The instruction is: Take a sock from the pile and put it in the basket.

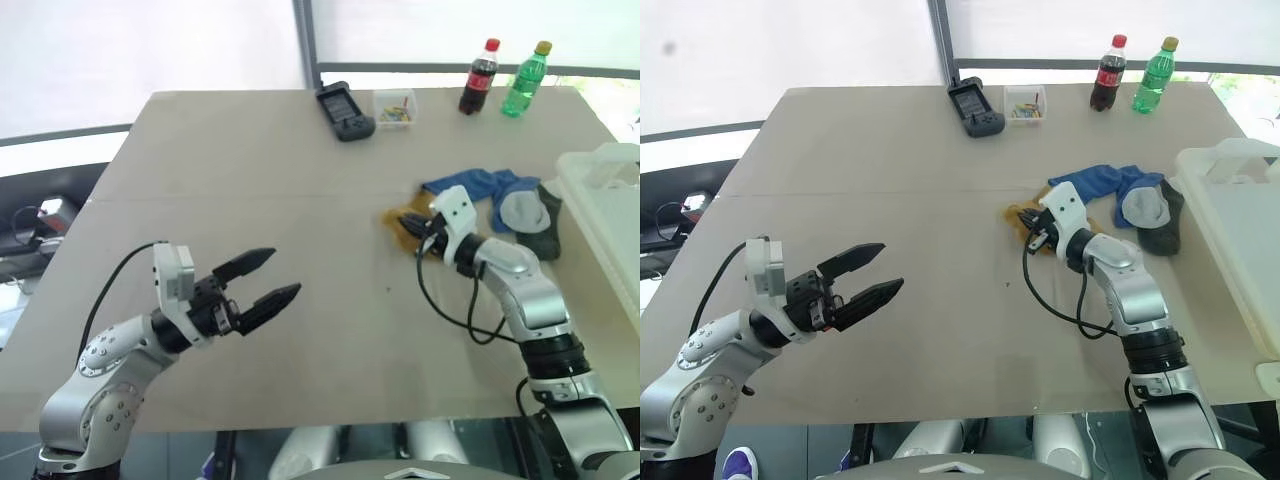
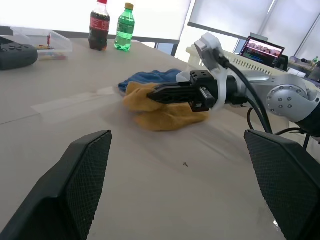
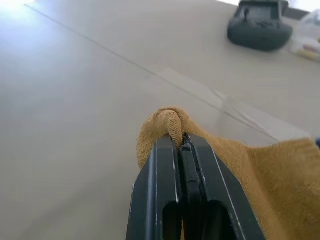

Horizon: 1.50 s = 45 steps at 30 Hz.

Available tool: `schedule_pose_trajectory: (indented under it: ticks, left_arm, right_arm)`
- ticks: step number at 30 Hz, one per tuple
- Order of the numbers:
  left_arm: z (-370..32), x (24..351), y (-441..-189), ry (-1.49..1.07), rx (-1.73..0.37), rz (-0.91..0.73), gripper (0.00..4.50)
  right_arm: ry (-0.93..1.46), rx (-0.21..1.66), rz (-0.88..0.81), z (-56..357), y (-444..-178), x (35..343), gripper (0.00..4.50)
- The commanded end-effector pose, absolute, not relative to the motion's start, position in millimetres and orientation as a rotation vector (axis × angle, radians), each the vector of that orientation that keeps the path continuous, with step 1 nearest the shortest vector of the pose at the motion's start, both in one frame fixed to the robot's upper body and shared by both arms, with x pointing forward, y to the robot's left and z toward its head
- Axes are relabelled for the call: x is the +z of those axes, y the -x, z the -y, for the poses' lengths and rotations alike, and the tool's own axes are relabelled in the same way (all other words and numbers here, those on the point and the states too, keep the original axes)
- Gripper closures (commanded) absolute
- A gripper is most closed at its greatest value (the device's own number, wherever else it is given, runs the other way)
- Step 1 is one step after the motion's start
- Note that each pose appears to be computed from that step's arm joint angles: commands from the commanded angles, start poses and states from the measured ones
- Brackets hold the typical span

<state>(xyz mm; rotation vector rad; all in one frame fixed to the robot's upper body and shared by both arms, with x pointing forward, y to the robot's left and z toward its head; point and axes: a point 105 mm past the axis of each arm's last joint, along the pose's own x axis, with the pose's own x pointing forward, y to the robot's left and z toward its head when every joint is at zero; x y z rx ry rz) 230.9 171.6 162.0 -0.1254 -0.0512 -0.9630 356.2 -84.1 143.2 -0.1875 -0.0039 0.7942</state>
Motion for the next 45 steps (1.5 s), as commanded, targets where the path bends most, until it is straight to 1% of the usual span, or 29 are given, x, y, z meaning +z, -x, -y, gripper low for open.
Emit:
schedule_pose_trajectory:
  ticks: [1, 6, 11, 14, 18, 23, 26, 31, 32, 34, 39, 40, 41, 43, 45]
  left_arm:
    - [-171, 173, -228, 0.100, -0.969, 0.103, 0.00]
    - [-170, 172, -228, 0.103, -0.971, 0.102, 0.00]
    - [-173, 173, -227, 0.115, -0.959, 0.104, 0.00]
    - [-178, 175, -228, 0.134, -0.935, 0.113, 0.00]
    - [-182, 176, -229, 0.141, -0.921, 0.110, 0.00]
    - [-184, 174, -230, 0.138, -0.927, 0.094, 0.00]
    - [-184, 173, -230, 0.133, -0.937, 0.081, 0.00]
    - [-187, 172, -230, 0.127, -0.953, 0.052, 0.00]
    - [-188, 171, -229, 0.125, -0.955, 0.046, 0.00]
    - [-189, 170, -228, 0.120, -0.960, 0.033, 0.00]
    - [-189, 168, -227, 0.110, -0.976, 0.003, 0.00]
    - [-189, 167, -226, 0.106, -0.981, -0.005, 0.00]
    - [-188, 166, -226, 0.105, -0.986, -0.010, 0.00]
    - [-187, 165, -227, 0.101, -0.995, -0.019, 0.00]
    - [-186, 164, -228, 0.103, -0.998, -0.023, 0.00]
  right_arm:
    - [0.185, 0.832, 0.093, 74, -351, 168, 4.45]
    - [0.211, 0.930, 0.077, 58, -337, 160, 4.45]
    - [0.213, 1.089, 0.044, 38, -308, 149, 4.45]
    - [0.202, 1.144, 0.031, 33, -296, 147, 4.45]
    - [0.168, 1.257, -0.028, 24, -274, 139, 4.45]
    - [0.085, 1.348, -0.135, 18, -260, 130, 4.45]
    - [0.070, 1.395, -0.174, 17, -254, 127, 4.45]
    - [-0.010, 1.459, -0.286, 15, -240, 118, 4.45]
    - [-0.013, 1.457, -0.282, 15, -240, 118, 4.45]
    - [0.021, 1.387, -0.267, 15, -249, 115, 4.45]
    - [0.108, 1.358, -0.259, 13, -250, 98, 4.45]
    - [0.117, 1.359, -0.252, 13, -250, 96, 3.80]
    - [0.117, 1.367, -0.248, 12, -248, 95, 3.50]
    - [0.134, 1.357, -0.219, 12, -248, 97, 2.64]
    - [0.134, 1.350, -0.173, 16, -247, 106, 2.18]
